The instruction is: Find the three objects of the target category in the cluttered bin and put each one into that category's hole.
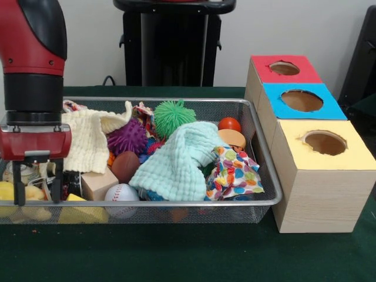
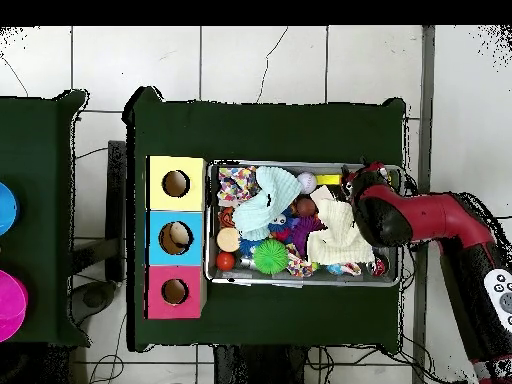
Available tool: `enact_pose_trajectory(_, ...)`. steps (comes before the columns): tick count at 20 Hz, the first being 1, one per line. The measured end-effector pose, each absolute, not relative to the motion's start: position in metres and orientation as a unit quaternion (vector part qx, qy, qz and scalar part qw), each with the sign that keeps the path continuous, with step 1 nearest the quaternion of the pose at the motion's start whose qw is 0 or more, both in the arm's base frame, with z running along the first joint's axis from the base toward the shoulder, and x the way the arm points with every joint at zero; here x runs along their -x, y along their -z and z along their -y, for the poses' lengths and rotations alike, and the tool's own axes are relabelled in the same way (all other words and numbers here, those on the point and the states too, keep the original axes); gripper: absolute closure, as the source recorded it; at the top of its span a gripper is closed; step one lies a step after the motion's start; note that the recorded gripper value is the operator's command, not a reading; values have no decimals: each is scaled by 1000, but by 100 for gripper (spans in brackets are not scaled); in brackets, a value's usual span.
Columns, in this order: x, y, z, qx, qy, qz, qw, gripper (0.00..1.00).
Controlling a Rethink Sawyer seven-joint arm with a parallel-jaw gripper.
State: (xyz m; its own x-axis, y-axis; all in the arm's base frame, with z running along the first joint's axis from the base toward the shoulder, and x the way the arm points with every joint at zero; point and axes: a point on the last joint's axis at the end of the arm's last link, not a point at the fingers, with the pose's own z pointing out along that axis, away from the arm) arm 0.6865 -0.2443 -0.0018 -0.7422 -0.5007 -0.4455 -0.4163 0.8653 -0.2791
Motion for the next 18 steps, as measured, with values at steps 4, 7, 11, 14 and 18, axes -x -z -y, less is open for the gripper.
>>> enact_pose_trajectory(4,-688,1,241,256,90,-928,254,0)
enact_pose_trajectory(7,-689,0,239,263,98,-927,248,0)
enact_pose_trajectory(11,-689,-1,237,270,105,-926,242,0)
enact_pose_trajectory(14,-690,-1,236,274,111,-925,238,0)
enact_pose_trajectory(18,-689,-2,235,281,119,-924,231,0)
